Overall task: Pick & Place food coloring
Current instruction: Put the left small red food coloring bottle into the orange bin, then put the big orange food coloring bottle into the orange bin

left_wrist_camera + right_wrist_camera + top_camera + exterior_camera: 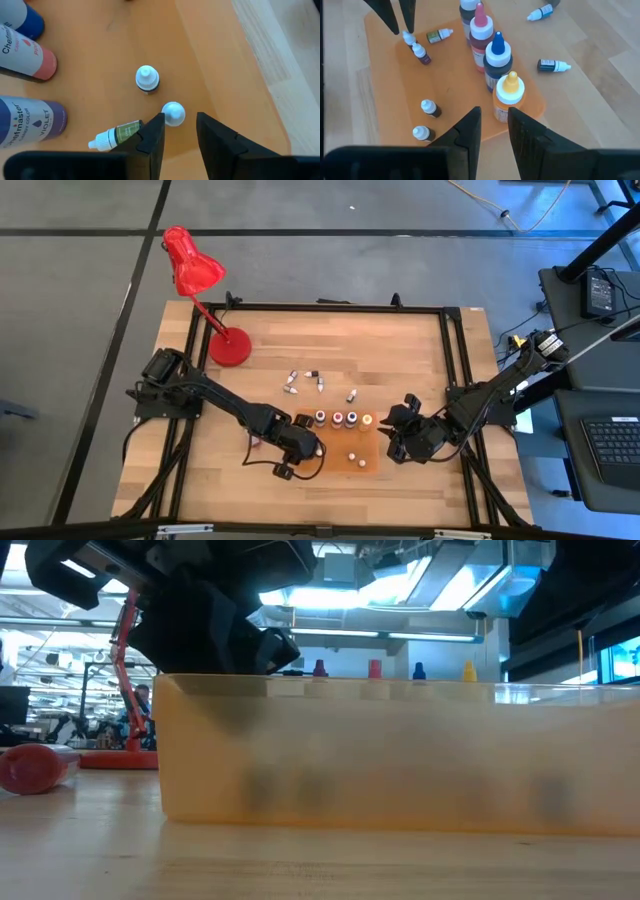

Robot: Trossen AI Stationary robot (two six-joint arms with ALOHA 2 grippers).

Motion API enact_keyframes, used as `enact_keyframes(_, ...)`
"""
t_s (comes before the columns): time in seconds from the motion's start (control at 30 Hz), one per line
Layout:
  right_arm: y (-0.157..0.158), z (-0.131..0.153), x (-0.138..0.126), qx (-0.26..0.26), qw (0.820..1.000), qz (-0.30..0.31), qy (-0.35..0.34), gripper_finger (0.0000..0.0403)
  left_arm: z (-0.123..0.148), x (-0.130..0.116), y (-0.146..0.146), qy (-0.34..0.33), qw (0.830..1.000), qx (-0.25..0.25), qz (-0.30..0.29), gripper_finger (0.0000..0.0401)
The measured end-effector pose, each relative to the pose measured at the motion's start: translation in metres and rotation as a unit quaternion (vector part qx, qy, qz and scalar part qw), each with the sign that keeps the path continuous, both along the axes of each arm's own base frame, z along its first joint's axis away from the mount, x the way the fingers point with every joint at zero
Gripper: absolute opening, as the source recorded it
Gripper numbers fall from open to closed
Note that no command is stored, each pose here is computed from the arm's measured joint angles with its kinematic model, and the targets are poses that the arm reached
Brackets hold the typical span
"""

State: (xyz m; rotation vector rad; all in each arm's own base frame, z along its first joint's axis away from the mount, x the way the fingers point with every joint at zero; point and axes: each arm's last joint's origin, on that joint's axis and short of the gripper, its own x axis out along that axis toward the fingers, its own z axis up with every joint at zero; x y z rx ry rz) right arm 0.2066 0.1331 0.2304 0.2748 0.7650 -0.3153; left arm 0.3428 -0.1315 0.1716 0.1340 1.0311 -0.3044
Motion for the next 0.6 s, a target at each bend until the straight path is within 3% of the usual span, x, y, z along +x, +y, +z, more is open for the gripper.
enact_keyframes(0.1, 0.000, 0.000, 0.000, 0.001, 1.000, 0.001, 0.001, 0.0100, 0.010, -0.004, 0.002, 0.013, 1.000, 0.005, -0.001, 0.0115)
enact_keyframes(0.4, 0.000, 0.000, -0.001, -0.001, 1.000, 0.001, 0.004, 0.0100, 0.090, -0.043, 0.045, -0.052, 0.997, 0.012, 0.056, 0.0114)
enact_keyframes(0.6, -0.001, -0.001, -0.001, -0.003, 1.000, 0.001, 0.007, 0.0100, 0.094, -0.078, 0.086, -0.099, 0.983, 0.051, 0.145, 0.0120)
